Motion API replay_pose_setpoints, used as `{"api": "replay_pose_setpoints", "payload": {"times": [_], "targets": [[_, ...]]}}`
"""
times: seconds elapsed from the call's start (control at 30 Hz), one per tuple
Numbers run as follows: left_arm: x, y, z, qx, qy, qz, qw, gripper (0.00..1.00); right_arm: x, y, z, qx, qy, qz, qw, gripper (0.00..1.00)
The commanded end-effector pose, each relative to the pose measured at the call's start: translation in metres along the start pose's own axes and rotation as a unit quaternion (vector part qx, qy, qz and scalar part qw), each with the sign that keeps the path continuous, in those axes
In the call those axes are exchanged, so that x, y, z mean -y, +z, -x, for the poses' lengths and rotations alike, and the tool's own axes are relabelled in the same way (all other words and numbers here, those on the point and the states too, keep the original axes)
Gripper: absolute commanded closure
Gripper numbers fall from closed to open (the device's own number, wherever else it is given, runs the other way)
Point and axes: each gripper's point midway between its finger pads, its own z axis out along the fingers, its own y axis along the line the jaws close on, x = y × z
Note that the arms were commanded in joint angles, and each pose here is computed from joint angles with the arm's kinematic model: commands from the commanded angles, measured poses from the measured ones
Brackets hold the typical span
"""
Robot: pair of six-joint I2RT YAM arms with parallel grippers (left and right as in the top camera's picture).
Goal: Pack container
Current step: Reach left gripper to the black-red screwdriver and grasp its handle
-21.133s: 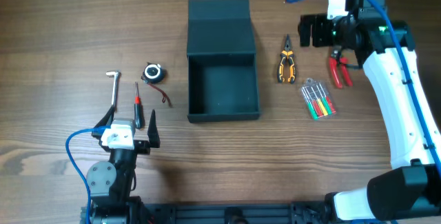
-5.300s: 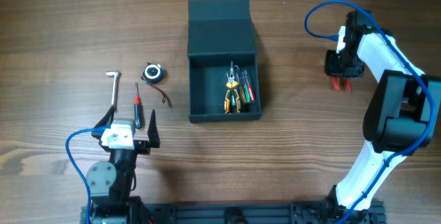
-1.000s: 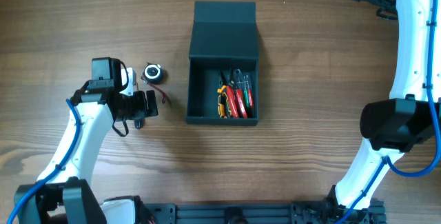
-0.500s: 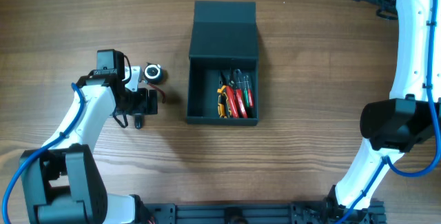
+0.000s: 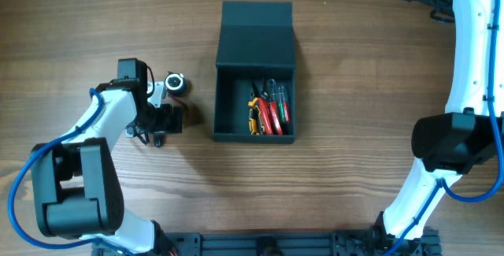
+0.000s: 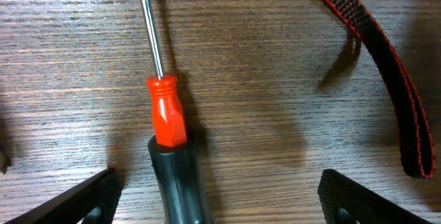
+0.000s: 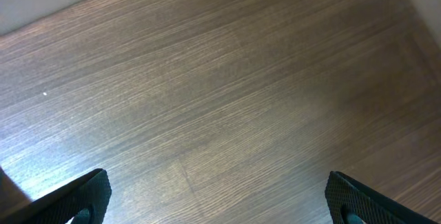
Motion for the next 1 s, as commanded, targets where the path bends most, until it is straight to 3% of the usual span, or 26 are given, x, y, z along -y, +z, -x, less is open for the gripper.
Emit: {"api": "replay_pose_setpoints", "payload": {"times": [0.0, 0.1, 0.3, 0.53, 0.63, 0.77, 0.83, 0.97], "targets": [[-0.001, 0.003, 0.003, -0.003, -0.008, -0.005, 1.000, 0.05, 0.004, -0.014, 0.008, 0.021, 0.004, -0.004, 1.000, 0.00], [-0.001, 0.003, 0.002, -0.004, -0.007, -0.005, 1.000, 0.00, 0.004, -0.014, 0.008, 0.021, 0.004, -0.004, 1.000, 0.00], [-0.002, 0.005, 0.002, -0.006, -0.003, -0.003, 1.000, 0.00, 0.004, -0.014, 0.008, 0.021, 0.004, -0.004, 1.000, 0.00], [-0.005, 0.022, -0.015, -0.054, -0.029, 0.004, 0.998, 0.01, 0.004, -0.014, 0.008, 0.021, 0.004, -0.004, 1.000, 0.00], [-0.005, 0.022, -0.015, -0.055, -0.029, 0.004, 0.998, 0.20, 0.004, -0.014, 0.008, 0.021, 0.004, -0.004, 1.000, 0.00], [-0.005, 0.022, -0.016, -0.056, -0.029, 0.003, 0.998, 0.28, 0.004, -0.014, 0.008, 0.021, 0.004, -0.004, 1.000, 0.00], [-0.005, 0.022, -0.016, -0.056, -0.029, 0.003, 0.998, 0.45, 0.004, -0.014, 0.008, 0.021, 0.004, -0.004, 1.000, 0.00], [-0.005, 0.022, -0.016, -0.056, -0.033, 0.004, 0.998, 0.54, 0.004, -0.014, 0.008, 0.021, 0.004, -0.004, 1.000, 0.00]]}}
